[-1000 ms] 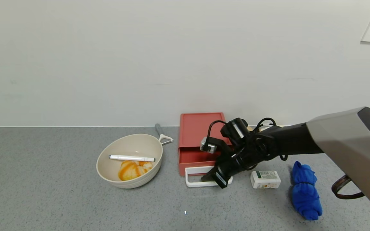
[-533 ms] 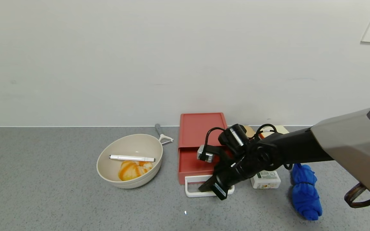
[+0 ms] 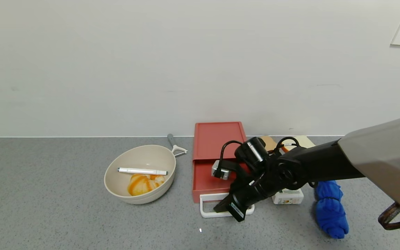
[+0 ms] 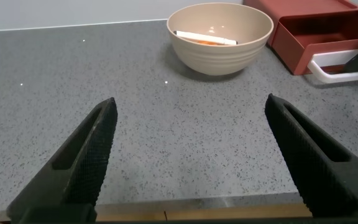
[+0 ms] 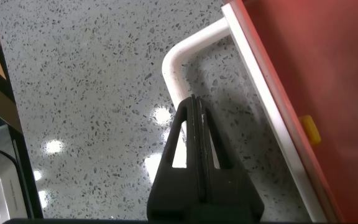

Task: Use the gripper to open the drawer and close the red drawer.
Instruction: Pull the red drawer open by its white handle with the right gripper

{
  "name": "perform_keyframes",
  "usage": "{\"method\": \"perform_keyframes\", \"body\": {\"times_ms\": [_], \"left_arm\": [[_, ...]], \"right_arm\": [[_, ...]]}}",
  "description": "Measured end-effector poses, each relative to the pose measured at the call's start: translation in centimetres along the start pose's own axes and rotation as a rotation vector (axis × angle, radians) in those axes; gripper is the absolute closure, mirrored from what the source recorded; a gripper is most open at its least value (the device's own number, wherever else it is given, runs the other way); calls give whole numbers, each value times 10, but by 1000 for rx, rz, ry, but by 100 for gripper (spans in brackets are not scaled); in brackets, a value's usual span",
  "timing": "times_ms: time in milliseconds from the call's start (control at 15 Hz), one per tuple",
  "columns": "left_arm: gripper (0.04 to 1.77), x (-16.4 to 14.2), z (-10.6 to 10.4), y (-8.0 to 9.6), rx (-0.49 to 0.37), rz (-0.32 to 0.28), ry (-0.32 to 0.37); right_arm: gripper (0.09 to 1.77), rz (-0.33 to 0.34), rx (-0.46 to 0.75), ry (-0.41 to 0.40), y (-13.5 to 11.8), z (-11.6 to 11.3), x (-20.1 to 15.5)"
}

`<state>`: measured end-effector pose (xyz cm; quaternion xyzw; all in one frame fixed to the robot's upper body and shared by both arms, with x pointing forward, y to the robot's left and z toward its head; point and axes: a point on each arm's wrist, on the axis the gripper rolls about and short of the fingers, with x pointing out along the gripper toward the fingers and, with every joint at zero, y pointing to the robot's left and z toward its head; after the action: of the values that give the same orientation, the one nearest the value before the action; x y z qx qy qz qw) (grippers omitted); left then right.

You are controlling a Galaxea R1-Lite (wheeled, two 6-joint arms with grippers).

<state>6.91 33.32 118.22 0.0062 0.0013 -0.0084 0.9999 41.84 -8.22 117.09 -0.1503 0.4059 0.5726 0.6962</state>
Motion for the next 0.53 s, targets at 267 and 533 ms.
{"method": "perform_keyframes", "body": {"times_ms": [267, 533], "left_arm": [[9, 0, 0, 0, 0, 0, 0], [9, 0, 0, 0, 0, 0, 0]], "right_arm": [[174, 2, 1, 4, 1, -2, 1], [174, -48, 14, -46, -2, 3, 3]]}}
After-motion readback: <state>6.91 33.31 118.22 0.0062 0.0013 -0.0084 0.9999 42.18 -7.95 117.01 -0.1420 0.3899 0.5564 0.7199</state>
